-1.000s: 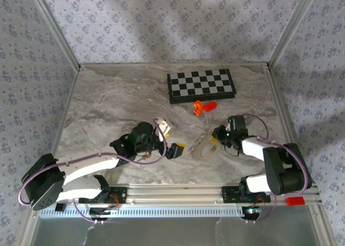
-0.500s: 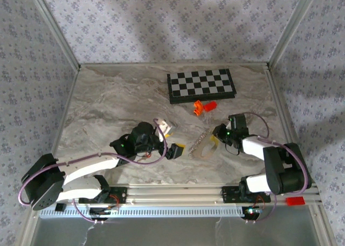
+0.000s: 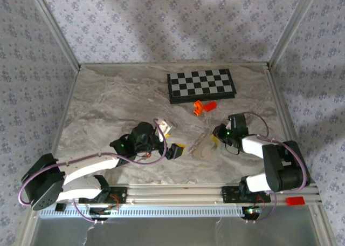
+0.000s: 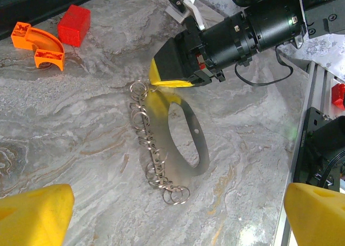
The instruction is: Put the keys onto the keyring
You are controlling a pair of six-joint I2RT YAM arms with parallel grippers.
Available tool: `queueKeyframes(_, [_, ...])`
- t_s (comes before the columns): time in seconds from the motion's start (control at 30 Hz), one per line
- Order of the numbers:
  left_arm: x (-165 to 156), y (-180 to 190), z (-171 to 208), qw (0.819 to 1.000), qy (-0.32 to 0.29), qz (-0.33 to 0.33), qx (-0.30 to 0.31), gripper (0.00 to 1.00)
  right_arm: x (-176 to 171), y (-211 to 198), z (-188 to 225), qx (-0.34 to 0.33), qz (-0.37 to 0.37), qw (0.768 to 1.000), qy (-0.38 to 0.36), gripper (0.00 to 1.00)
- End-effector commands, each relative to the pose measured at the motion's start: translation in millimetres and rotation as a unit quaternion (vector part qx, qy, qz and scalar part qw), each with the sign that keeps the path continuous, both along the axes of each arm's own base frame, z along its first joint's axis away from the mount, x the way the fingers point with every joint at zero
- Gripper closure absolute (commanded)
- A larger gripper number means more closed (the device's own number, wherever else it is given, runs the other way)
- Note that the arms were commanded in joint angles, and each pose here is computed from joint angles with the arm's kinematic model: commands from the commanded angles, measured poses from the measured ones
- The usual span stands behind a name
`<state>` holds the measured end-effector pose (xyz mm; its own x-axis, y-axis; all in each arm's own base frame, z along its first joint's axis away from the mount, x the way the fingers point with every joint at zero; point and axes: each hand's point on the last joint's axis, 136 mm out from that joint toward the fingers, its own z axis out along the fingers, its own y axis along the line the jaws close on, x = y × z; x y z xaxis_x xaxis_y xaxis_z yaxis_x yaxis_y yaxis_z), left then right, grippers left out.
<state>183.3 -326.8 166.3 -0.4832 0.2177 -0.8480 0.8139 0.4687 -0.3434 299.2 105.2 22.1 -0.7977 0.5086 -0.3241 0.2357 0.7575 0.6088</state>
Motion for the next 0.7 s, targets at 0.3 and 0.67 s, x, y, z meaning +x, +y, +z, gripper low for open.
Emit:
queueKeyframes(0.3, [-1.8, -4.0, 12.6, 1.000, -0.013, -0.007, -0.013, 0.01, 9.7, 3.9, 6.3, -0.001, 0.016, 1.000, -0.020, 0.89])
queueKeyframes(0.67, [-1.8, -4.9, 17.7, 1.000, -0.015, -0.008, -0.016, 0.01, 10.8, 5.0, 8.1, -0.004, 0.028, 0.999, -0.026, 0.95])
